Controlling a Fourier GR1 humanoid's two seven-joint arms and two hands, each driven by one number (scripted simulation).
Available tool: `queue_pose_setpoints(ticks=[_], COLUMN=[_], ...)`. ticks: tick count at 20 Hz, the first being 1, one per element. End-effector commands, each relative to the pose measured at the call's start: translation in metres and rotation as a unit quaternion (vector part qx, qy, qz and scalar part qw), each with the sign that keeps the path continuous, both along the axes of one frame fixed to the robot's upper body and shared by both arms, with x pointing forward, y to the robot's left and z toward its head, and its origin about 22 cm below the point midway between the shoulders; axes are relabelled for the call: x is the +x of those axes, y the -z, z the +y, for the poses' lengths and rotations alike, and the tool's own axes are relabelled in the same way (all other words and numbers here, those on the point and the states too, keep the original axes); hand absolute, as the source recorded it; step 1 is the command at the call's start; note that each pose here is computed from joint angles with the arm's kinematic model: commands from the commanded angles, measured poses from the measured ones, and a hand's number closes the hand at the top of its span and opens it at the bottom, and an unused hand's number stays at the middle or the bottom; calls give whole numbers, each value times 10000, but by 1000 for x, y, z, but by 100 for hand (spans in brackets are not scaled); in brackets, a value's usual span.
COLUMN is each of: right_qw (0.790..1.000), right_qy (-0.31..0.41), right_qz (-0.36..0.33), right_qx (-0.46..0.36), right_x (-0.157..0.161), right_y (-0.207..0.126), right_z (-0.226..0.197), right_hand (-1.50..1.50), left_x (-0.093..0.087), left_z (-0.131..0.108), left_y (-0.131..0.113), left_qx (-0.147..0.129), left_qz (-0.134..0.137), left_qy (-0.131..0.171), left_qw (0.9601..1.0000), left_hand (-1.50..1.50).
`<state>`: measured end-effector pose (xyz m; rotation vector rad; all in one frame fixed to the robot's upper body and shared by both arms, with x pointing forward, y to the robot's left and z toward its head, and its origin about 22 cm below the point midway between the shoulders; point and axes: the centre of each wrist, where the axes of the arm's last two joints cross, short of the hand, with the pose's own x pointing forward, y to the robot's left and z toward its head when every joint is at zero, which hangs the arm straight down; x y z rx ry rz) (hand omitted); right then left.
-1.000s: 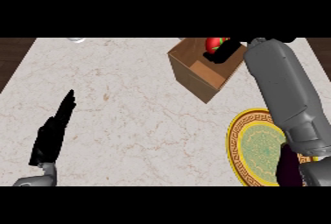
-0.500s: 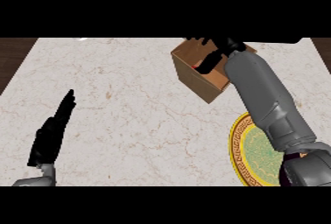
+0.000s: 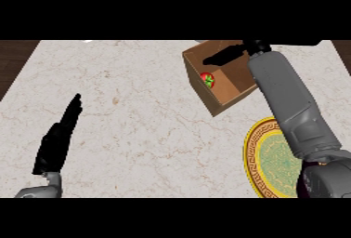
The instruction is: Pick the tomato from the plate and place it in the cardboard box
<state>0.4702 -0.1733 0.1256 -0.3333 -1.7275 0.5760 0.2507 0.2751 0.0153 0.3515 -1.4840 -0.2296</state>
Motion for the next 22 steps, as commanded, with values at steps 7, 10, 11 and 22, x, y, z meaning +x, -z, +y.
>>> queue_pose_setpoints(ticks=[7, 10, 11, 22], right_qw=[9754, 9686, 9669, 9658], right_qy=[859, 1325, 1543, 1454], right_qz=[-289, -431, -423, -601], right_qx=[2008, 2060, 1987, 2063], right_x=[1, -4, -17, -74], right_y=[-38, -41, -37, -57], right_z=[-112, -136, -177, -294], right_hand=[-150, -150, -150, -150], left_x=[5, 1, -7, 2], left_z=[-19, -2, -3, -4], left_y=[-8, 0, -7, -3], left_qx=[-22, -15, 32, 38], left_qz=[-31, 14, -5, -29], left_qy=[22, -34, 58, 128], left_qw=[10000, 10000, 10000, 9999], left_hand=[0, 0, 0, 0])
